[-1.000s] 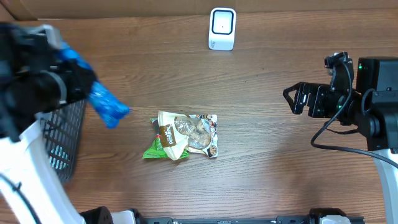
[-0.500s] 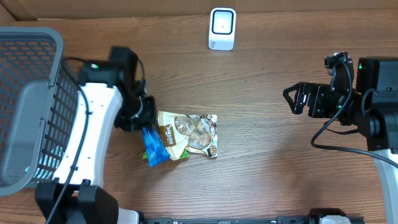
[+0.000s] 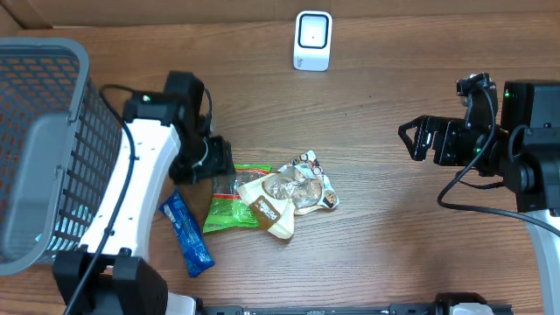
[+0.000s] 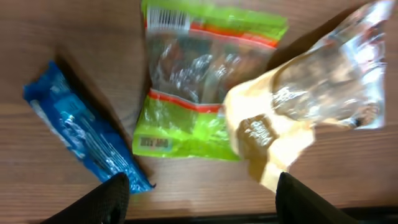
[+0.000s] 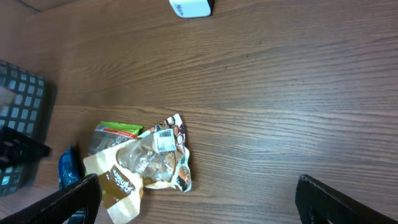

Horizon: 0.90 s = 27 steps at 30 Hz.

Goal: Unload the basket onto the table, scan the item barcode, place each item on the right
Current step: 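Drop the blue bar on the table beside the other bags, then reach the left gripper into the basket and grasp the pale green pack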

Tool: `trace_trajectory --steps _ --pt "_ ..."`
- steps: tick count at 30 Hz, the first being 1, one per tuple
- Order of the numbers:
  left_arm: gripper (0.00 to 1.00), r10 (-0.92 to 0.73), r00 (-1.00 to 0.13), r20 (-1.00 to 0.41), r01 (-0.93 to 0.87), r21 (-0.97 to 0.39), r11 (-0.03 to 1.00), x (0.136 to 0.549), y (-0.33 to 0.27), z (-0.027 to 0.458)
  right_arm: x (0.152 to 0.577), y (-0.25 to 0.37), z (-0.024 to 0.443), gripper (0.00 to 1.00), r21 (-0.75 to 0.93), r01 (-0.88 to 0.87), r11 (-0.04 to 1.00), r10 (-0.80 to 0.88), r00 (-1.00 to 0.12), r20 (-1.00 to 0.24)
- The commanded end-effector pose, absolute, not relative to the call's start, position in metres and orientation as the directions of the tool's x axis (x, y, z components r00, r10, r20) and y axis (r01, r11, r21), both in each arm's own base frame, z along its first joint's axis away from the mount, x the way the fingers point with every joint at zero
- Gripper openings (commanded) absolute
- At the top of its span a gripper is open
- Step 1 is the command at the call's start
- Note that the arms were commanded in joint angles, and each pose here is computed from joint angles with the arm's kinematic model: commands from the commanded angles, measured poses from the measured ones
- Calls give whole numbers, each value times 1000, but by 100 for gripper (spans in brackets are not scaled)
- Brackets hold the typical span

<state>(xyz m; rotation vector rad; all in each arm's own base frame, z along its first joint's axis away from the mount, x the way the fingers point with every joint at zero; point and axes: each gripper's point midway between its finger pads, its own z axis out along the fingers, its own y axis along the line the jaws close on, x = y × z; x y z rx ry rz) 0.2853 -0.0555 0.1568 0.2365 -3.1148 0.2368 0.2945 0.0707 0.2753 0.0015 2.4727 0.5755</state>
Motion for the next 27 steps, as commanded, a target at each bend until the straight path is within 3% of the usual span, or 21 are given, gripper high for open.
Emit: trace_trajectory --steps 1,6,12,16,20,22,27 --pt "68 -181 -971 -159 -156 -158 975 317 -47 215 297 71 288 100 406 -143 902 133 -804 -580" --pt "74 -334 -861 -383 -321 -99 942 330 6 302 297 71 288 100 407 -142 902 133 -805 -578" --pt "79 -584 -642 -497 -614 -123 780 296 94 360 294 71 286 100 408 -137 903 133 -813 -566" --pt "85 -748 -460 -478 -788 -168 592 258 155 361 294 71 285 100 408 -136 903 133 -814 -565" --pt "100 -888 -232 -397 -915 -222 338 218 208 344 294 71 285 100 409 -136 903 133 -814 -565" --pt "100 -924 -144 -353 -939 -246 240 205 228 329 294 71 285 100 408 -136 903 133 -814 -565" --pt "100 -963 -13 -270 -937 -333 106 200 267 284 294 71 285 100 408 -136 903 133 -814 -565"
